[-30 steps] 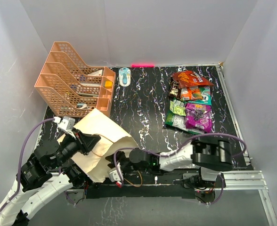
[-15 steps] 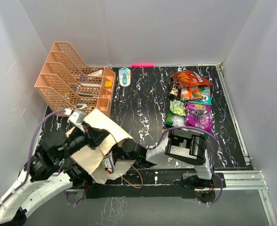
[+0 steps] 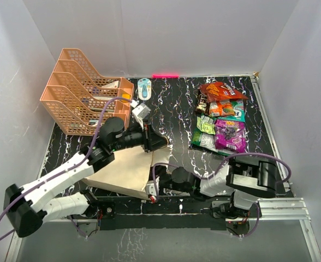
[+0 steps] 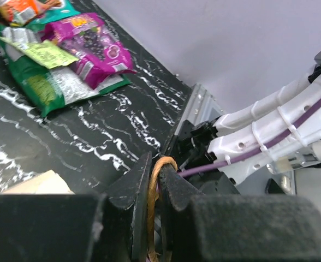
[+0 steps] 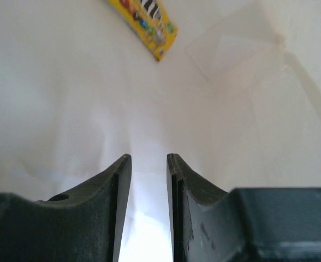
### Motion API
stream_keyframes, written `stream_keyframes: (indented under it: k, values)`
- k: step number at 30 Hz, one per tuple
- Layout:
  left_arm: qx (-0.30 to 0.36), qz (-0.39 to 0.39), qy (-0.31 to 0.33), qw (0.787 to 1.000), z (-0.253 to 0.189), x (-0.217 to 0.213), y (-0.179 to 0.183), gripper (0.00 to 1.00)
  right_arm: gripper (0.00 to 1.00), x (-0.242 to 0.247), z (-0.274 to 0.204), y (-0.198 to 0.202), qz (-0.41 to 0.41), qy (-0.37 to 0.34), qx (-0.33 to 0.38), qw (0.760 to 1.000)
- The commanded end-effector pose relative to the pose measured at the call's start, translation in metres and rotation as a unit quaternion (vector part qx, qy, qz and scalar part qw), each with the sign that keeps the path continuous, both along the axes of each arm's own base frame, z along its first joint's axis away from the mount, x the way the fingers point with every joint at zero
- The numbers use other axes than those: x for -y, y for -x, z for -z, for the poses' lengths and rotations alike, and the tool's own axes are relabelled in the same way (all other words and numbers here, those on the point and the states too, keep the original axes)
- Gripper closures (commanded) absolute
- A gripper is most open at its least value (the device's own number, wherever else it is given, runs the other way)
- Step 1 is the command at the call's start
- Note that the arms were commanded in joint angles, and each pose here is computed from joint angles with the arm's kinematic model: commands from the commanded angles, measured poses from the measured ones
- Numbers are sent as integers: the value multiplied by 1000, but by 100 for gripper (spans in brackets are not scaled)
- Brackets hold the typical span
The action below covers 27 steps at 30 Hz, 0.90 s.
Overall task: Take the snacks out of the paper bag
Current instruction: Take out the snack from the paper bag.
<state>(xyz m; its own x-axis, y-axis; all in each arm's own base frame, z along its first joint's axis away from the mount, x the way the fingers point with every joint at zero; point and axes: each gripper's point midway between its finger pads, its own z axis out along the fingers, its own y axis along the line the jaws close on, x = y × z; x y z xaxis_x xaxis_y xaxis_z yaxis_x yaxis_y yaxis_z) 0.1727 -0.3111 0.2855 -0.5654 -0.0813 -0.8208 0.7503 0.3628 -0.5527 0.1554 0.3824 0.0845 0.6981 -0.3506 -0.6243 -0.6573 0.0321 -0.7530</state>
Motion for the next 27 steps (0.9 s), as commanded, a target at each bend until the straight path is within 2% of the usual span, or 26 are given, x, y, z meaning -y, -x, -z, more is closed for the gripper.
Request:
stream_keyframes:
  k: [1,7,12,14,19,23,27]
  values:
    - [47,76,92,992,-62,28,9,91,66,-1,-32,23,2,-54,-14,998]
    - [37,116,82,989,-55,41,25,91,66,-37,-44,65,-43,-87,-29,995]
    - [63,61,8,996,-43,-6,35,92,64,-64,-64,77,-61,-146,-33,987]
    - [55,27,-24,998,-28,-34,43,93,63,-73,-55,79,-70,-139,-31,987]
    - [30,-57,-41,997,-5,-95,62,93,57,-85,-56,76,-88,-131,-3,987]
    - [27,-88,-19,996,-6,-115,70,93,55,-82,-58,58,-111,-118,-3,987]
    - [30,-96,-26,995,-7,-122,71,93,50,-93,-47,55,-147,-70,15,987]
